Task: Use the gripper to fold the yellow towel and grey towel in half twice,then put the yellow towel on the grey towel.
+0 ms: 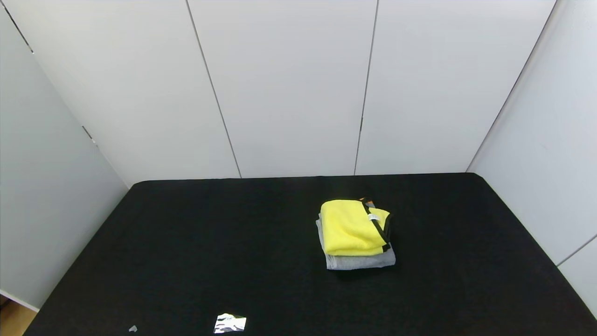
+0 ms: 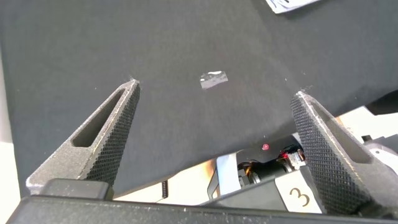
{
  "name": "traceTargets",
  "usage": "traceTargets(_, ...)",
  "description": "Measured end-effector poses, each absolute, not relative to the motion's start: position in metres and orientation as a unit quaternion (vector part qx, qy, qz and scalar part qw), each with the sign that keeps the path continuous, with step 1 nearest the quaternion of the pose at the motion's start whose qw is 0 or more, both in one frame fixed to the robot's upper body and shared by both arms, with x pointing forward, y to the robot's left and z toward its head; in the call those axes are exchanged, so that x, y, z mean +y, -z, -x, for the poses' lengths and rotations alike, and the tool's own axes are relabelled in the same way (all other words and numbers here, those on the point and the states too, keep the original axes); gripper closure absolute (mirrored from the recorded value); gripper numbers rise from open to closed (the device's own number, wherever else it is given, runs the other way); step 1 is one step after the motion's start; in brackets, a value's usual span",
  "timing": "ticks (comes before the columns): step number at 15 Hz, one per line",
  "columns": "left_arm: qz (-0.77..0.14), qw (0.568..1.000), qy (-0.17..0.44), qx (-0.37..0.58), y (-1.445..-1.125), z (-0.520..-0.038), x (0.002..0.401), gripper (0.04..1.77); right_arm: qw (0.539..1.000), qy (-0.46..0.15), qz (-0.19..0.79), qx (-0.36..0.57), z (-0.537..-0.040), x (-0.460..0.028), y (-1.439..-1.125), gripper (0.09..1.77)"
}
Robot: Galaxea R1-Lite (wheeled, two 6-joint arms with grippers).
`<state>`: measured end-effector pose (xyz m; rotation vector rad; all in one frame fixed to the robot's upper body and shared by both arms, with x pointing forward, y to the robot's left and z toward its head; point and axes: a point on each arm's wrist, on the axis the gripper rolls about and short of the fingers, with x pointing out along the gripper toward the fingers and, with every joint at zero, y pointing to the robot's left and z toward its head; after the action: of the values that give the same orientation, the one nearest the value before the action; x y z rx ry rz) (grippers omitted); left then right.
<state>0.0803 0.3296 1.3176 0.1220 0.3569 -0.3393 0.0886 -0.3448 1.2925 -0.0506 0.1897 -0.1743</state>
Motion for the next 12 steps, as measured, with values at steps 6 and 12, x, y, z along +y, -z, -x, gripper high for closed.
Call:
traceTargets(6, -0.055, 0.983, 0.106, 0.137, -1.317, -0.051, 0.327, 0.09, 0.991, 0.120, 0.018, 0.062, -0.060, -0.340, -1.287, 0.16)
traceTargets(12, -0.059, 0.988, 0.103, 0.099, -1.303, -0.026, 0.325, 0.09, 0.998, 0.055, 0.008, 0.018, -0.036, -0.339, -1.264, 0.16)
